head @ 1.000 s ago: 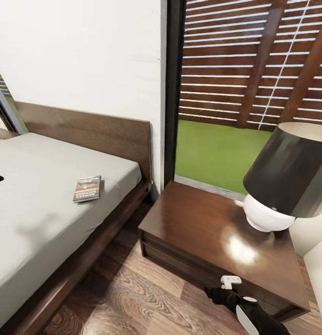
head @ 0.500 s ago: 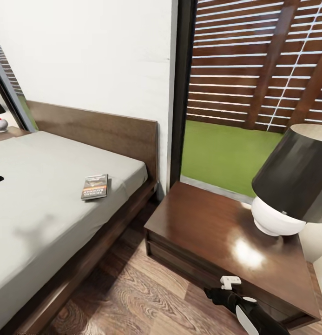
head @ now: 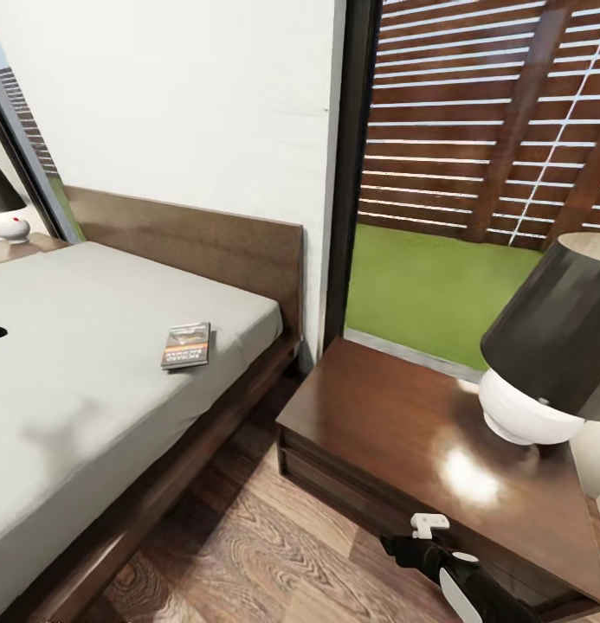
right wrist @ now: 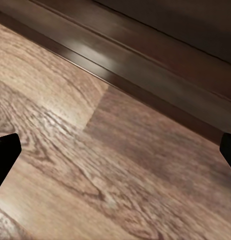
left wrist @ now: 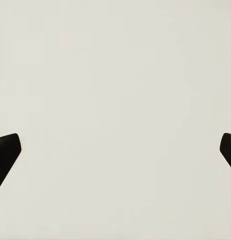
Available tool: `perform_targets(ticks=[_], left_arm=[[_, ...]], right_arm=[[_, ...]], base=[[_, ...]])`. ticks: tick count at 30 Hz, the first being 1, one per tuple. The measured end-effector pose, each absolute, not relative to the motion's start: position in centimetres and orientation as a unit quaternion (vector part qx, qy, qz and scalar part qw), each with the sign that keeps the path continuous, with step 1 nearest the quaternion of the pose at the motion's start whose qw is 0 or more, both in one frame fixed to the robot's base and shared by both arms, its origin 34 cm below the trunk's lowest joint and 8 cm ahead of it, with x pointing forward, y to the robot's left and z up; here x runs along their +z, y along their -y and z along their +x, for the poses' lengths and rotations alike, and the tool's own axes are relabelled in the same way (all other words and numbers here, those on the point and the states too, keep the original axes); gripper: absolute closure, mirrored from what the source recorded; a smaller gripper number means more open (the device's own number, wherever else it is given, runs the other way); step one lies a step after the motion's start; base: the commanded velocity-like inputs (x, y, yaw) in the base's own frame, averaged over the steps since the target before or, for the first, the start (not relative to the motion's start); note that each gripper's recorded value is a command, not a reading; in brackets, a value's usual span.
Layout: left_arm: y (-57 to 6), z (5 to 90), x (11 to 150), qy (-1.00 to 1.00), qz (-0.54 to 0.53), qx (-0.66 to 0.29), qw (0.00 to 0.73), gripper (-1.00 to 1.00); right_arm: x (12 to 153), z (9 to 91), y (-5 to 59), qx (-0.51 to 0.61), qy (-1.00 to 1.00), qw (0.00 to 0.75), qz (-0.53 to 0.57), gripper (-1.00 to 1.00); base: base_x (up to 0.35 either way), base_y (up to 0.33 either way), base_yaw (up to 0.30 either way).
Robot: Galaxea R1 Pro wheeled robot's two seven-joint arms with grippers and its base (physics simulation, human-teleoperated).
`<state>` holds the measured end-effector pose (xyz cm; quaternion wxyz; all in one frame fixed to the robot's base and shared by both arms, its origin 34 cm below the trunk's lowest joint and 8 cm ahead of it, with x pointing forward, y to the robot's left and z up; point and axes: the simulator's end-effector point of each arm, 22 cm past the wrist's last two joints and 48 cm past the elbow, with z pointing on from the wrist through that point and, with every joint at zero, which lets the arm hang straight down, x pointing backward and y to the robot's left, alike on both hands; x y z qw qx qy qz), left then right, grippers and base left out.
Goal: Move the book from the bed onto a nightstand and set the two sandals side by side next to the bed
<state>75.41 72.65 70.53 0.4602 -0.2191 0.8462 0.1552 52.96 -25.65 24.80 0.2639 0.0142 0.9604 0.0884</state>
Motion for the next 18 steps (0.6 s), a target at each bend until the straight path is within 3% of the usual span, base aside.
perform_targets(ticks=[8, 18], left_arm=[[-72.64, 75.41, 70.53, -0.846, -0.219, 0.154, 0.46, -1.0], [-72.6, 75.45, 70.62, -0.846, -0.219, 0.154, 0.461, -1.0]], right_arm=[[24.81, 52.98, 25.63, 0.089, -0.96, 0.264, 0.014, -1.0], [24.93, 53.15, 25.57, 0.089, -0.96, 0.266, 0.014, -1.0]], base=[[0.0, 0.0, 0.111], [0.0, 0.0, 0.202]])
